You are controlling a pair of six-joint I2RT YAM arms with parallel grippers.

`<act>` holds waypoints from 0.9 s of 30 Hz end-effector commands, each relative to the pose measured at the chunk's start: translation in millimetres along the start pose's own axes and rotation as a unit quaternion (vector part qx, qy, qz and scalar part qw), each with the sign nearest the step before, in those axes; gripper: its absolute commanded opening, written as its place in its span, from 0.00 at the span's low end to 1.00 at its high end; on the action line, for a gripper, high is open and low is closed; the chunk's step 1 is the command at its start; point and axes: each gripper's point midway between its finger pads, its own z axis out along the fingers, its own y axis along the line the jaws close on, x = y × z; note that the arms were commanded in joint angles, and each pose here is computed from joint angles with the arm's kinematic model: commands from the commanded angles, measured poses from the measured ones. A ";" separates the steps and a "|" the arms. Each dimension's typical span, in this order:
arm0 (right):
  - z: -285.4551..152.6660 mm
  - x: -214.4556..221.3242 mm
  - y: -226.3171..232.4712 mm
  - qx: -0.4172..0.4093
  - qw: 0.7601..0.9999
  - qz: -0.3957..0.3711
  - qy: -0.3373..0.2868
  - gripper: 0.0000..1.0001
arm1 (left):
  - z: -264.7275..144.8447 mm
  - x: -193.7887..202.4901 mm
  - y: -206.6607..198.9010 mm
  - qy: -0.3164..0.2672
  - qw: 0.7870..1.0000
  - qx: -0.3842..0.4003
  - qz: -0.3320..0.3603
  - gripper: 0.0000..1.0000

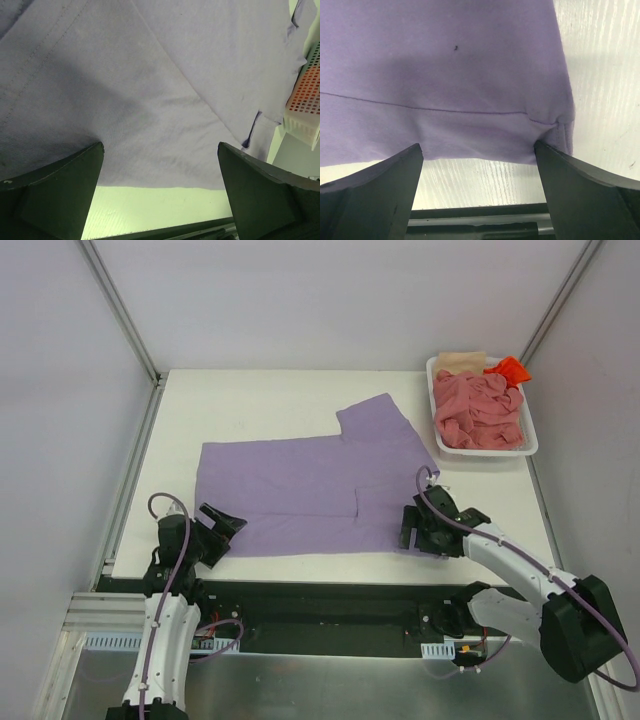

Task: Fold and stack the t-shirts
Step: Fold the flattened tshirt in 1/3 of the way

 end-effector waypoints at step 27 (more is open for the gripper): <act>-72.8 -342.9 136.8 -0.164 0.968 -0.021 -0.188 0.96 | 29.2 -191.6 -127.9 -0.065 0.979 -0.182 0.071 0.99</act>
